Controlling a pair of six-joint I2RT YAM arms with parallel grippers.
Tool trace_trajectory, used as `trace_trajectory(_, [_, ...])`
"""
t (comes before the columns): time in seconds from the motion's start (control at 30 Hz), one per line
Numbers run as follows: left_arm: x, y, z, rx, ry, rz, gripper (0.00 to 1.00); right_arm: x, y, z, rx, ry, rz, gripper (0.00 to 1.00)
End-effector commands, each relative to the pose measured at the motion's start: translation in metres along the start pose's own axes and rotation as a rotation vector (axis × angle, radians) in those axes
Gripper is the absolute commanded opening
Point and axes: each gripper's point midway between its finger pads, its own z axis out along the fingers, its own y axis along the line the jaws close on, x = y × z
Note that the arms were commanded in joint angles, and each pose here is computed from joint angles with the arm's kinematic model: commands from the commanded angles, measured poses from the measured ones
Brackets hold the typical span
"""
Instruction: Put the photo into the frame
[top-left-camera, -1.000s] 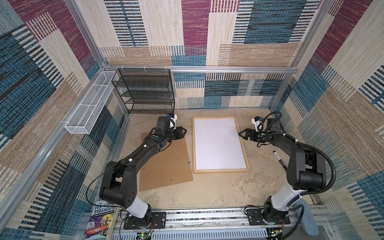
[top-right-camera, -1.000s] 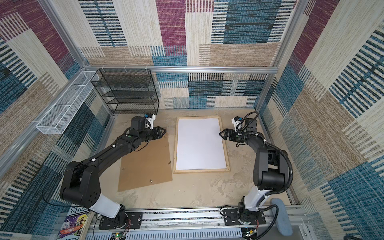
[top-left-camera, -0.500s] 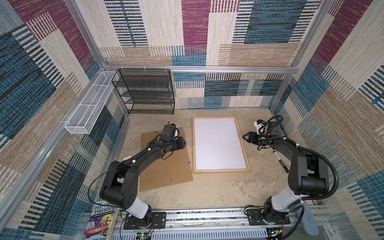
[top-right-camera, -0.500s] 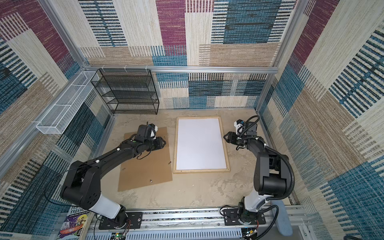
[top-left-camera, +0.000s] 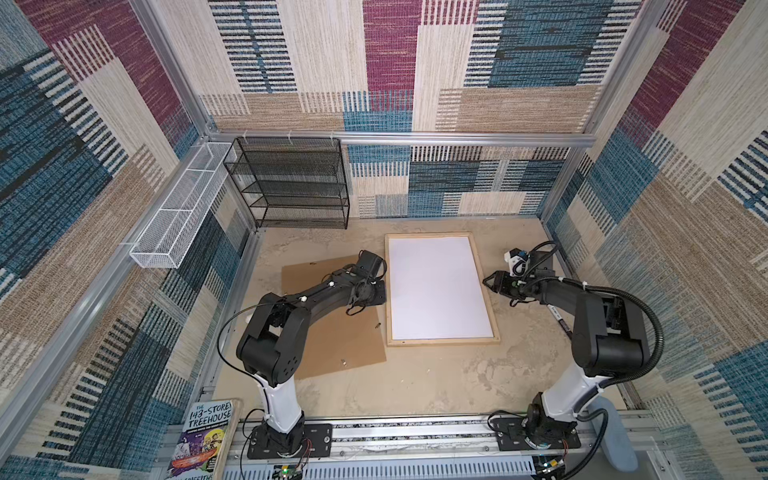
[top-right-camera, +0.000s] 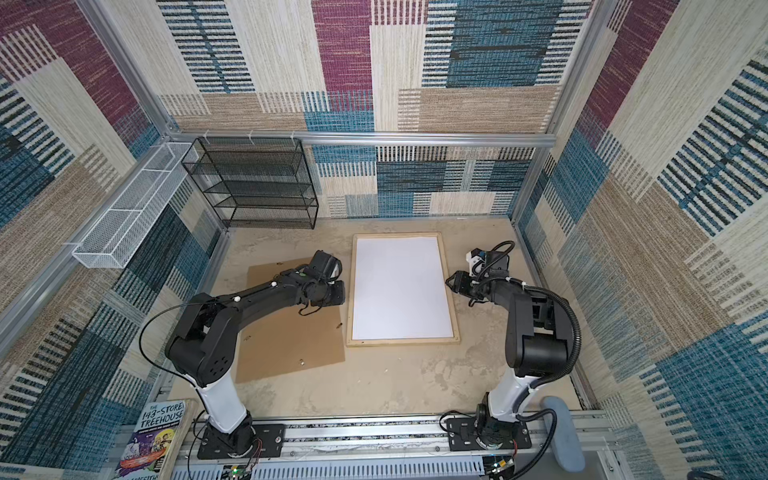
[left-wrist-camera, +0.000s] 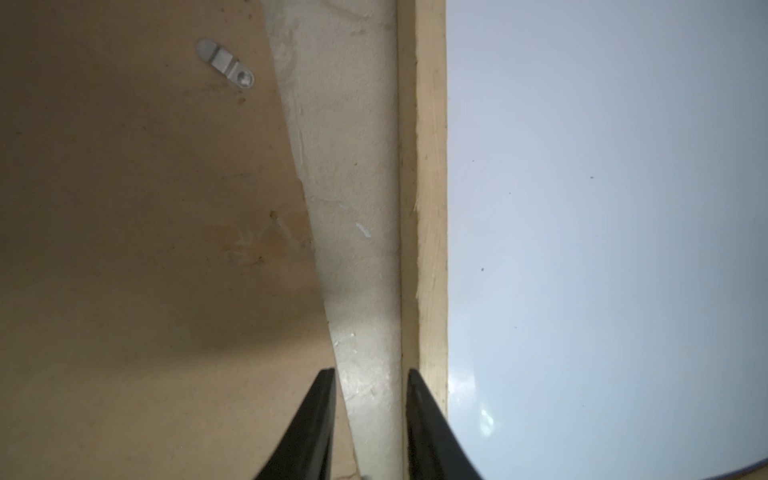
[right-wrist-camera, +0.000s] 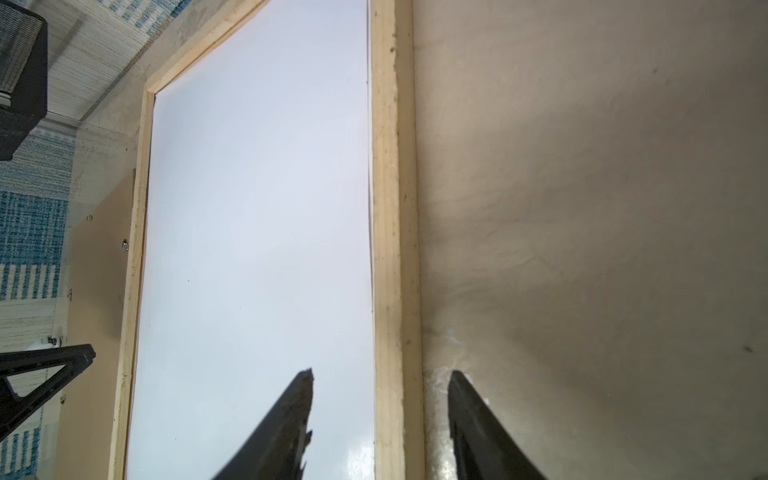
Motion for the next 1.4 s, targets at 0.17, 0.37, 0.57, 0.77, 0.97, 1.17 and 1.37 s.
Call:
trace_trajectory(0.17, [0.011, -0.006, 0.012, 0.006, 0.045, -0.011, 0.32, -0.008, 0.01, 0.005, -0.079, -0.029, 0.0, 0.58])
trace_trajectory(0.37, [0.014, -0.016, 0.017, 0.033, 0.061, -0.011, 0.31, -0.002, 0.012, 0.011, -0.115, 0.0, 0.002, 0.58])
trace_trajectory(0.57, [0.018, -0.032, 0.021, 0.086, 0.065, -0.011, 0.31, -0.001, 0.013, 0.012, -0.126, -0.002, -0.001, 0.57])
trace_trajectory(0.77, [0.02, -0.048, 0.026, 0.117, 0.072, -0.003, 0.31, -0.003, 0.012, 0.012, -0.114, -0.006, -0.002, 0.57])
trace_trajectory(0.97, [0.016, -0.065, 0.029, 0.177, 0.04, 0.009, 0.31, -0.003, 0.005, 0.011, -0.075, -0.002, -0.002, 0.57])
trace_trajectory(1.17, [0.016, -0.077, 0.033, 0.203, 0.049, 0.02, 0.31, -0.006, -0.003, 0.002, -0.044, -0.018, 0.005, 0.57])
trace_trajectory(1.37, [0.017, -0.081, 0.032, 0.198, 0.048, 0.025, 0.31, -0.009, -0.007, -0.003, -0.024, -0.029, 0.004, 0.57])
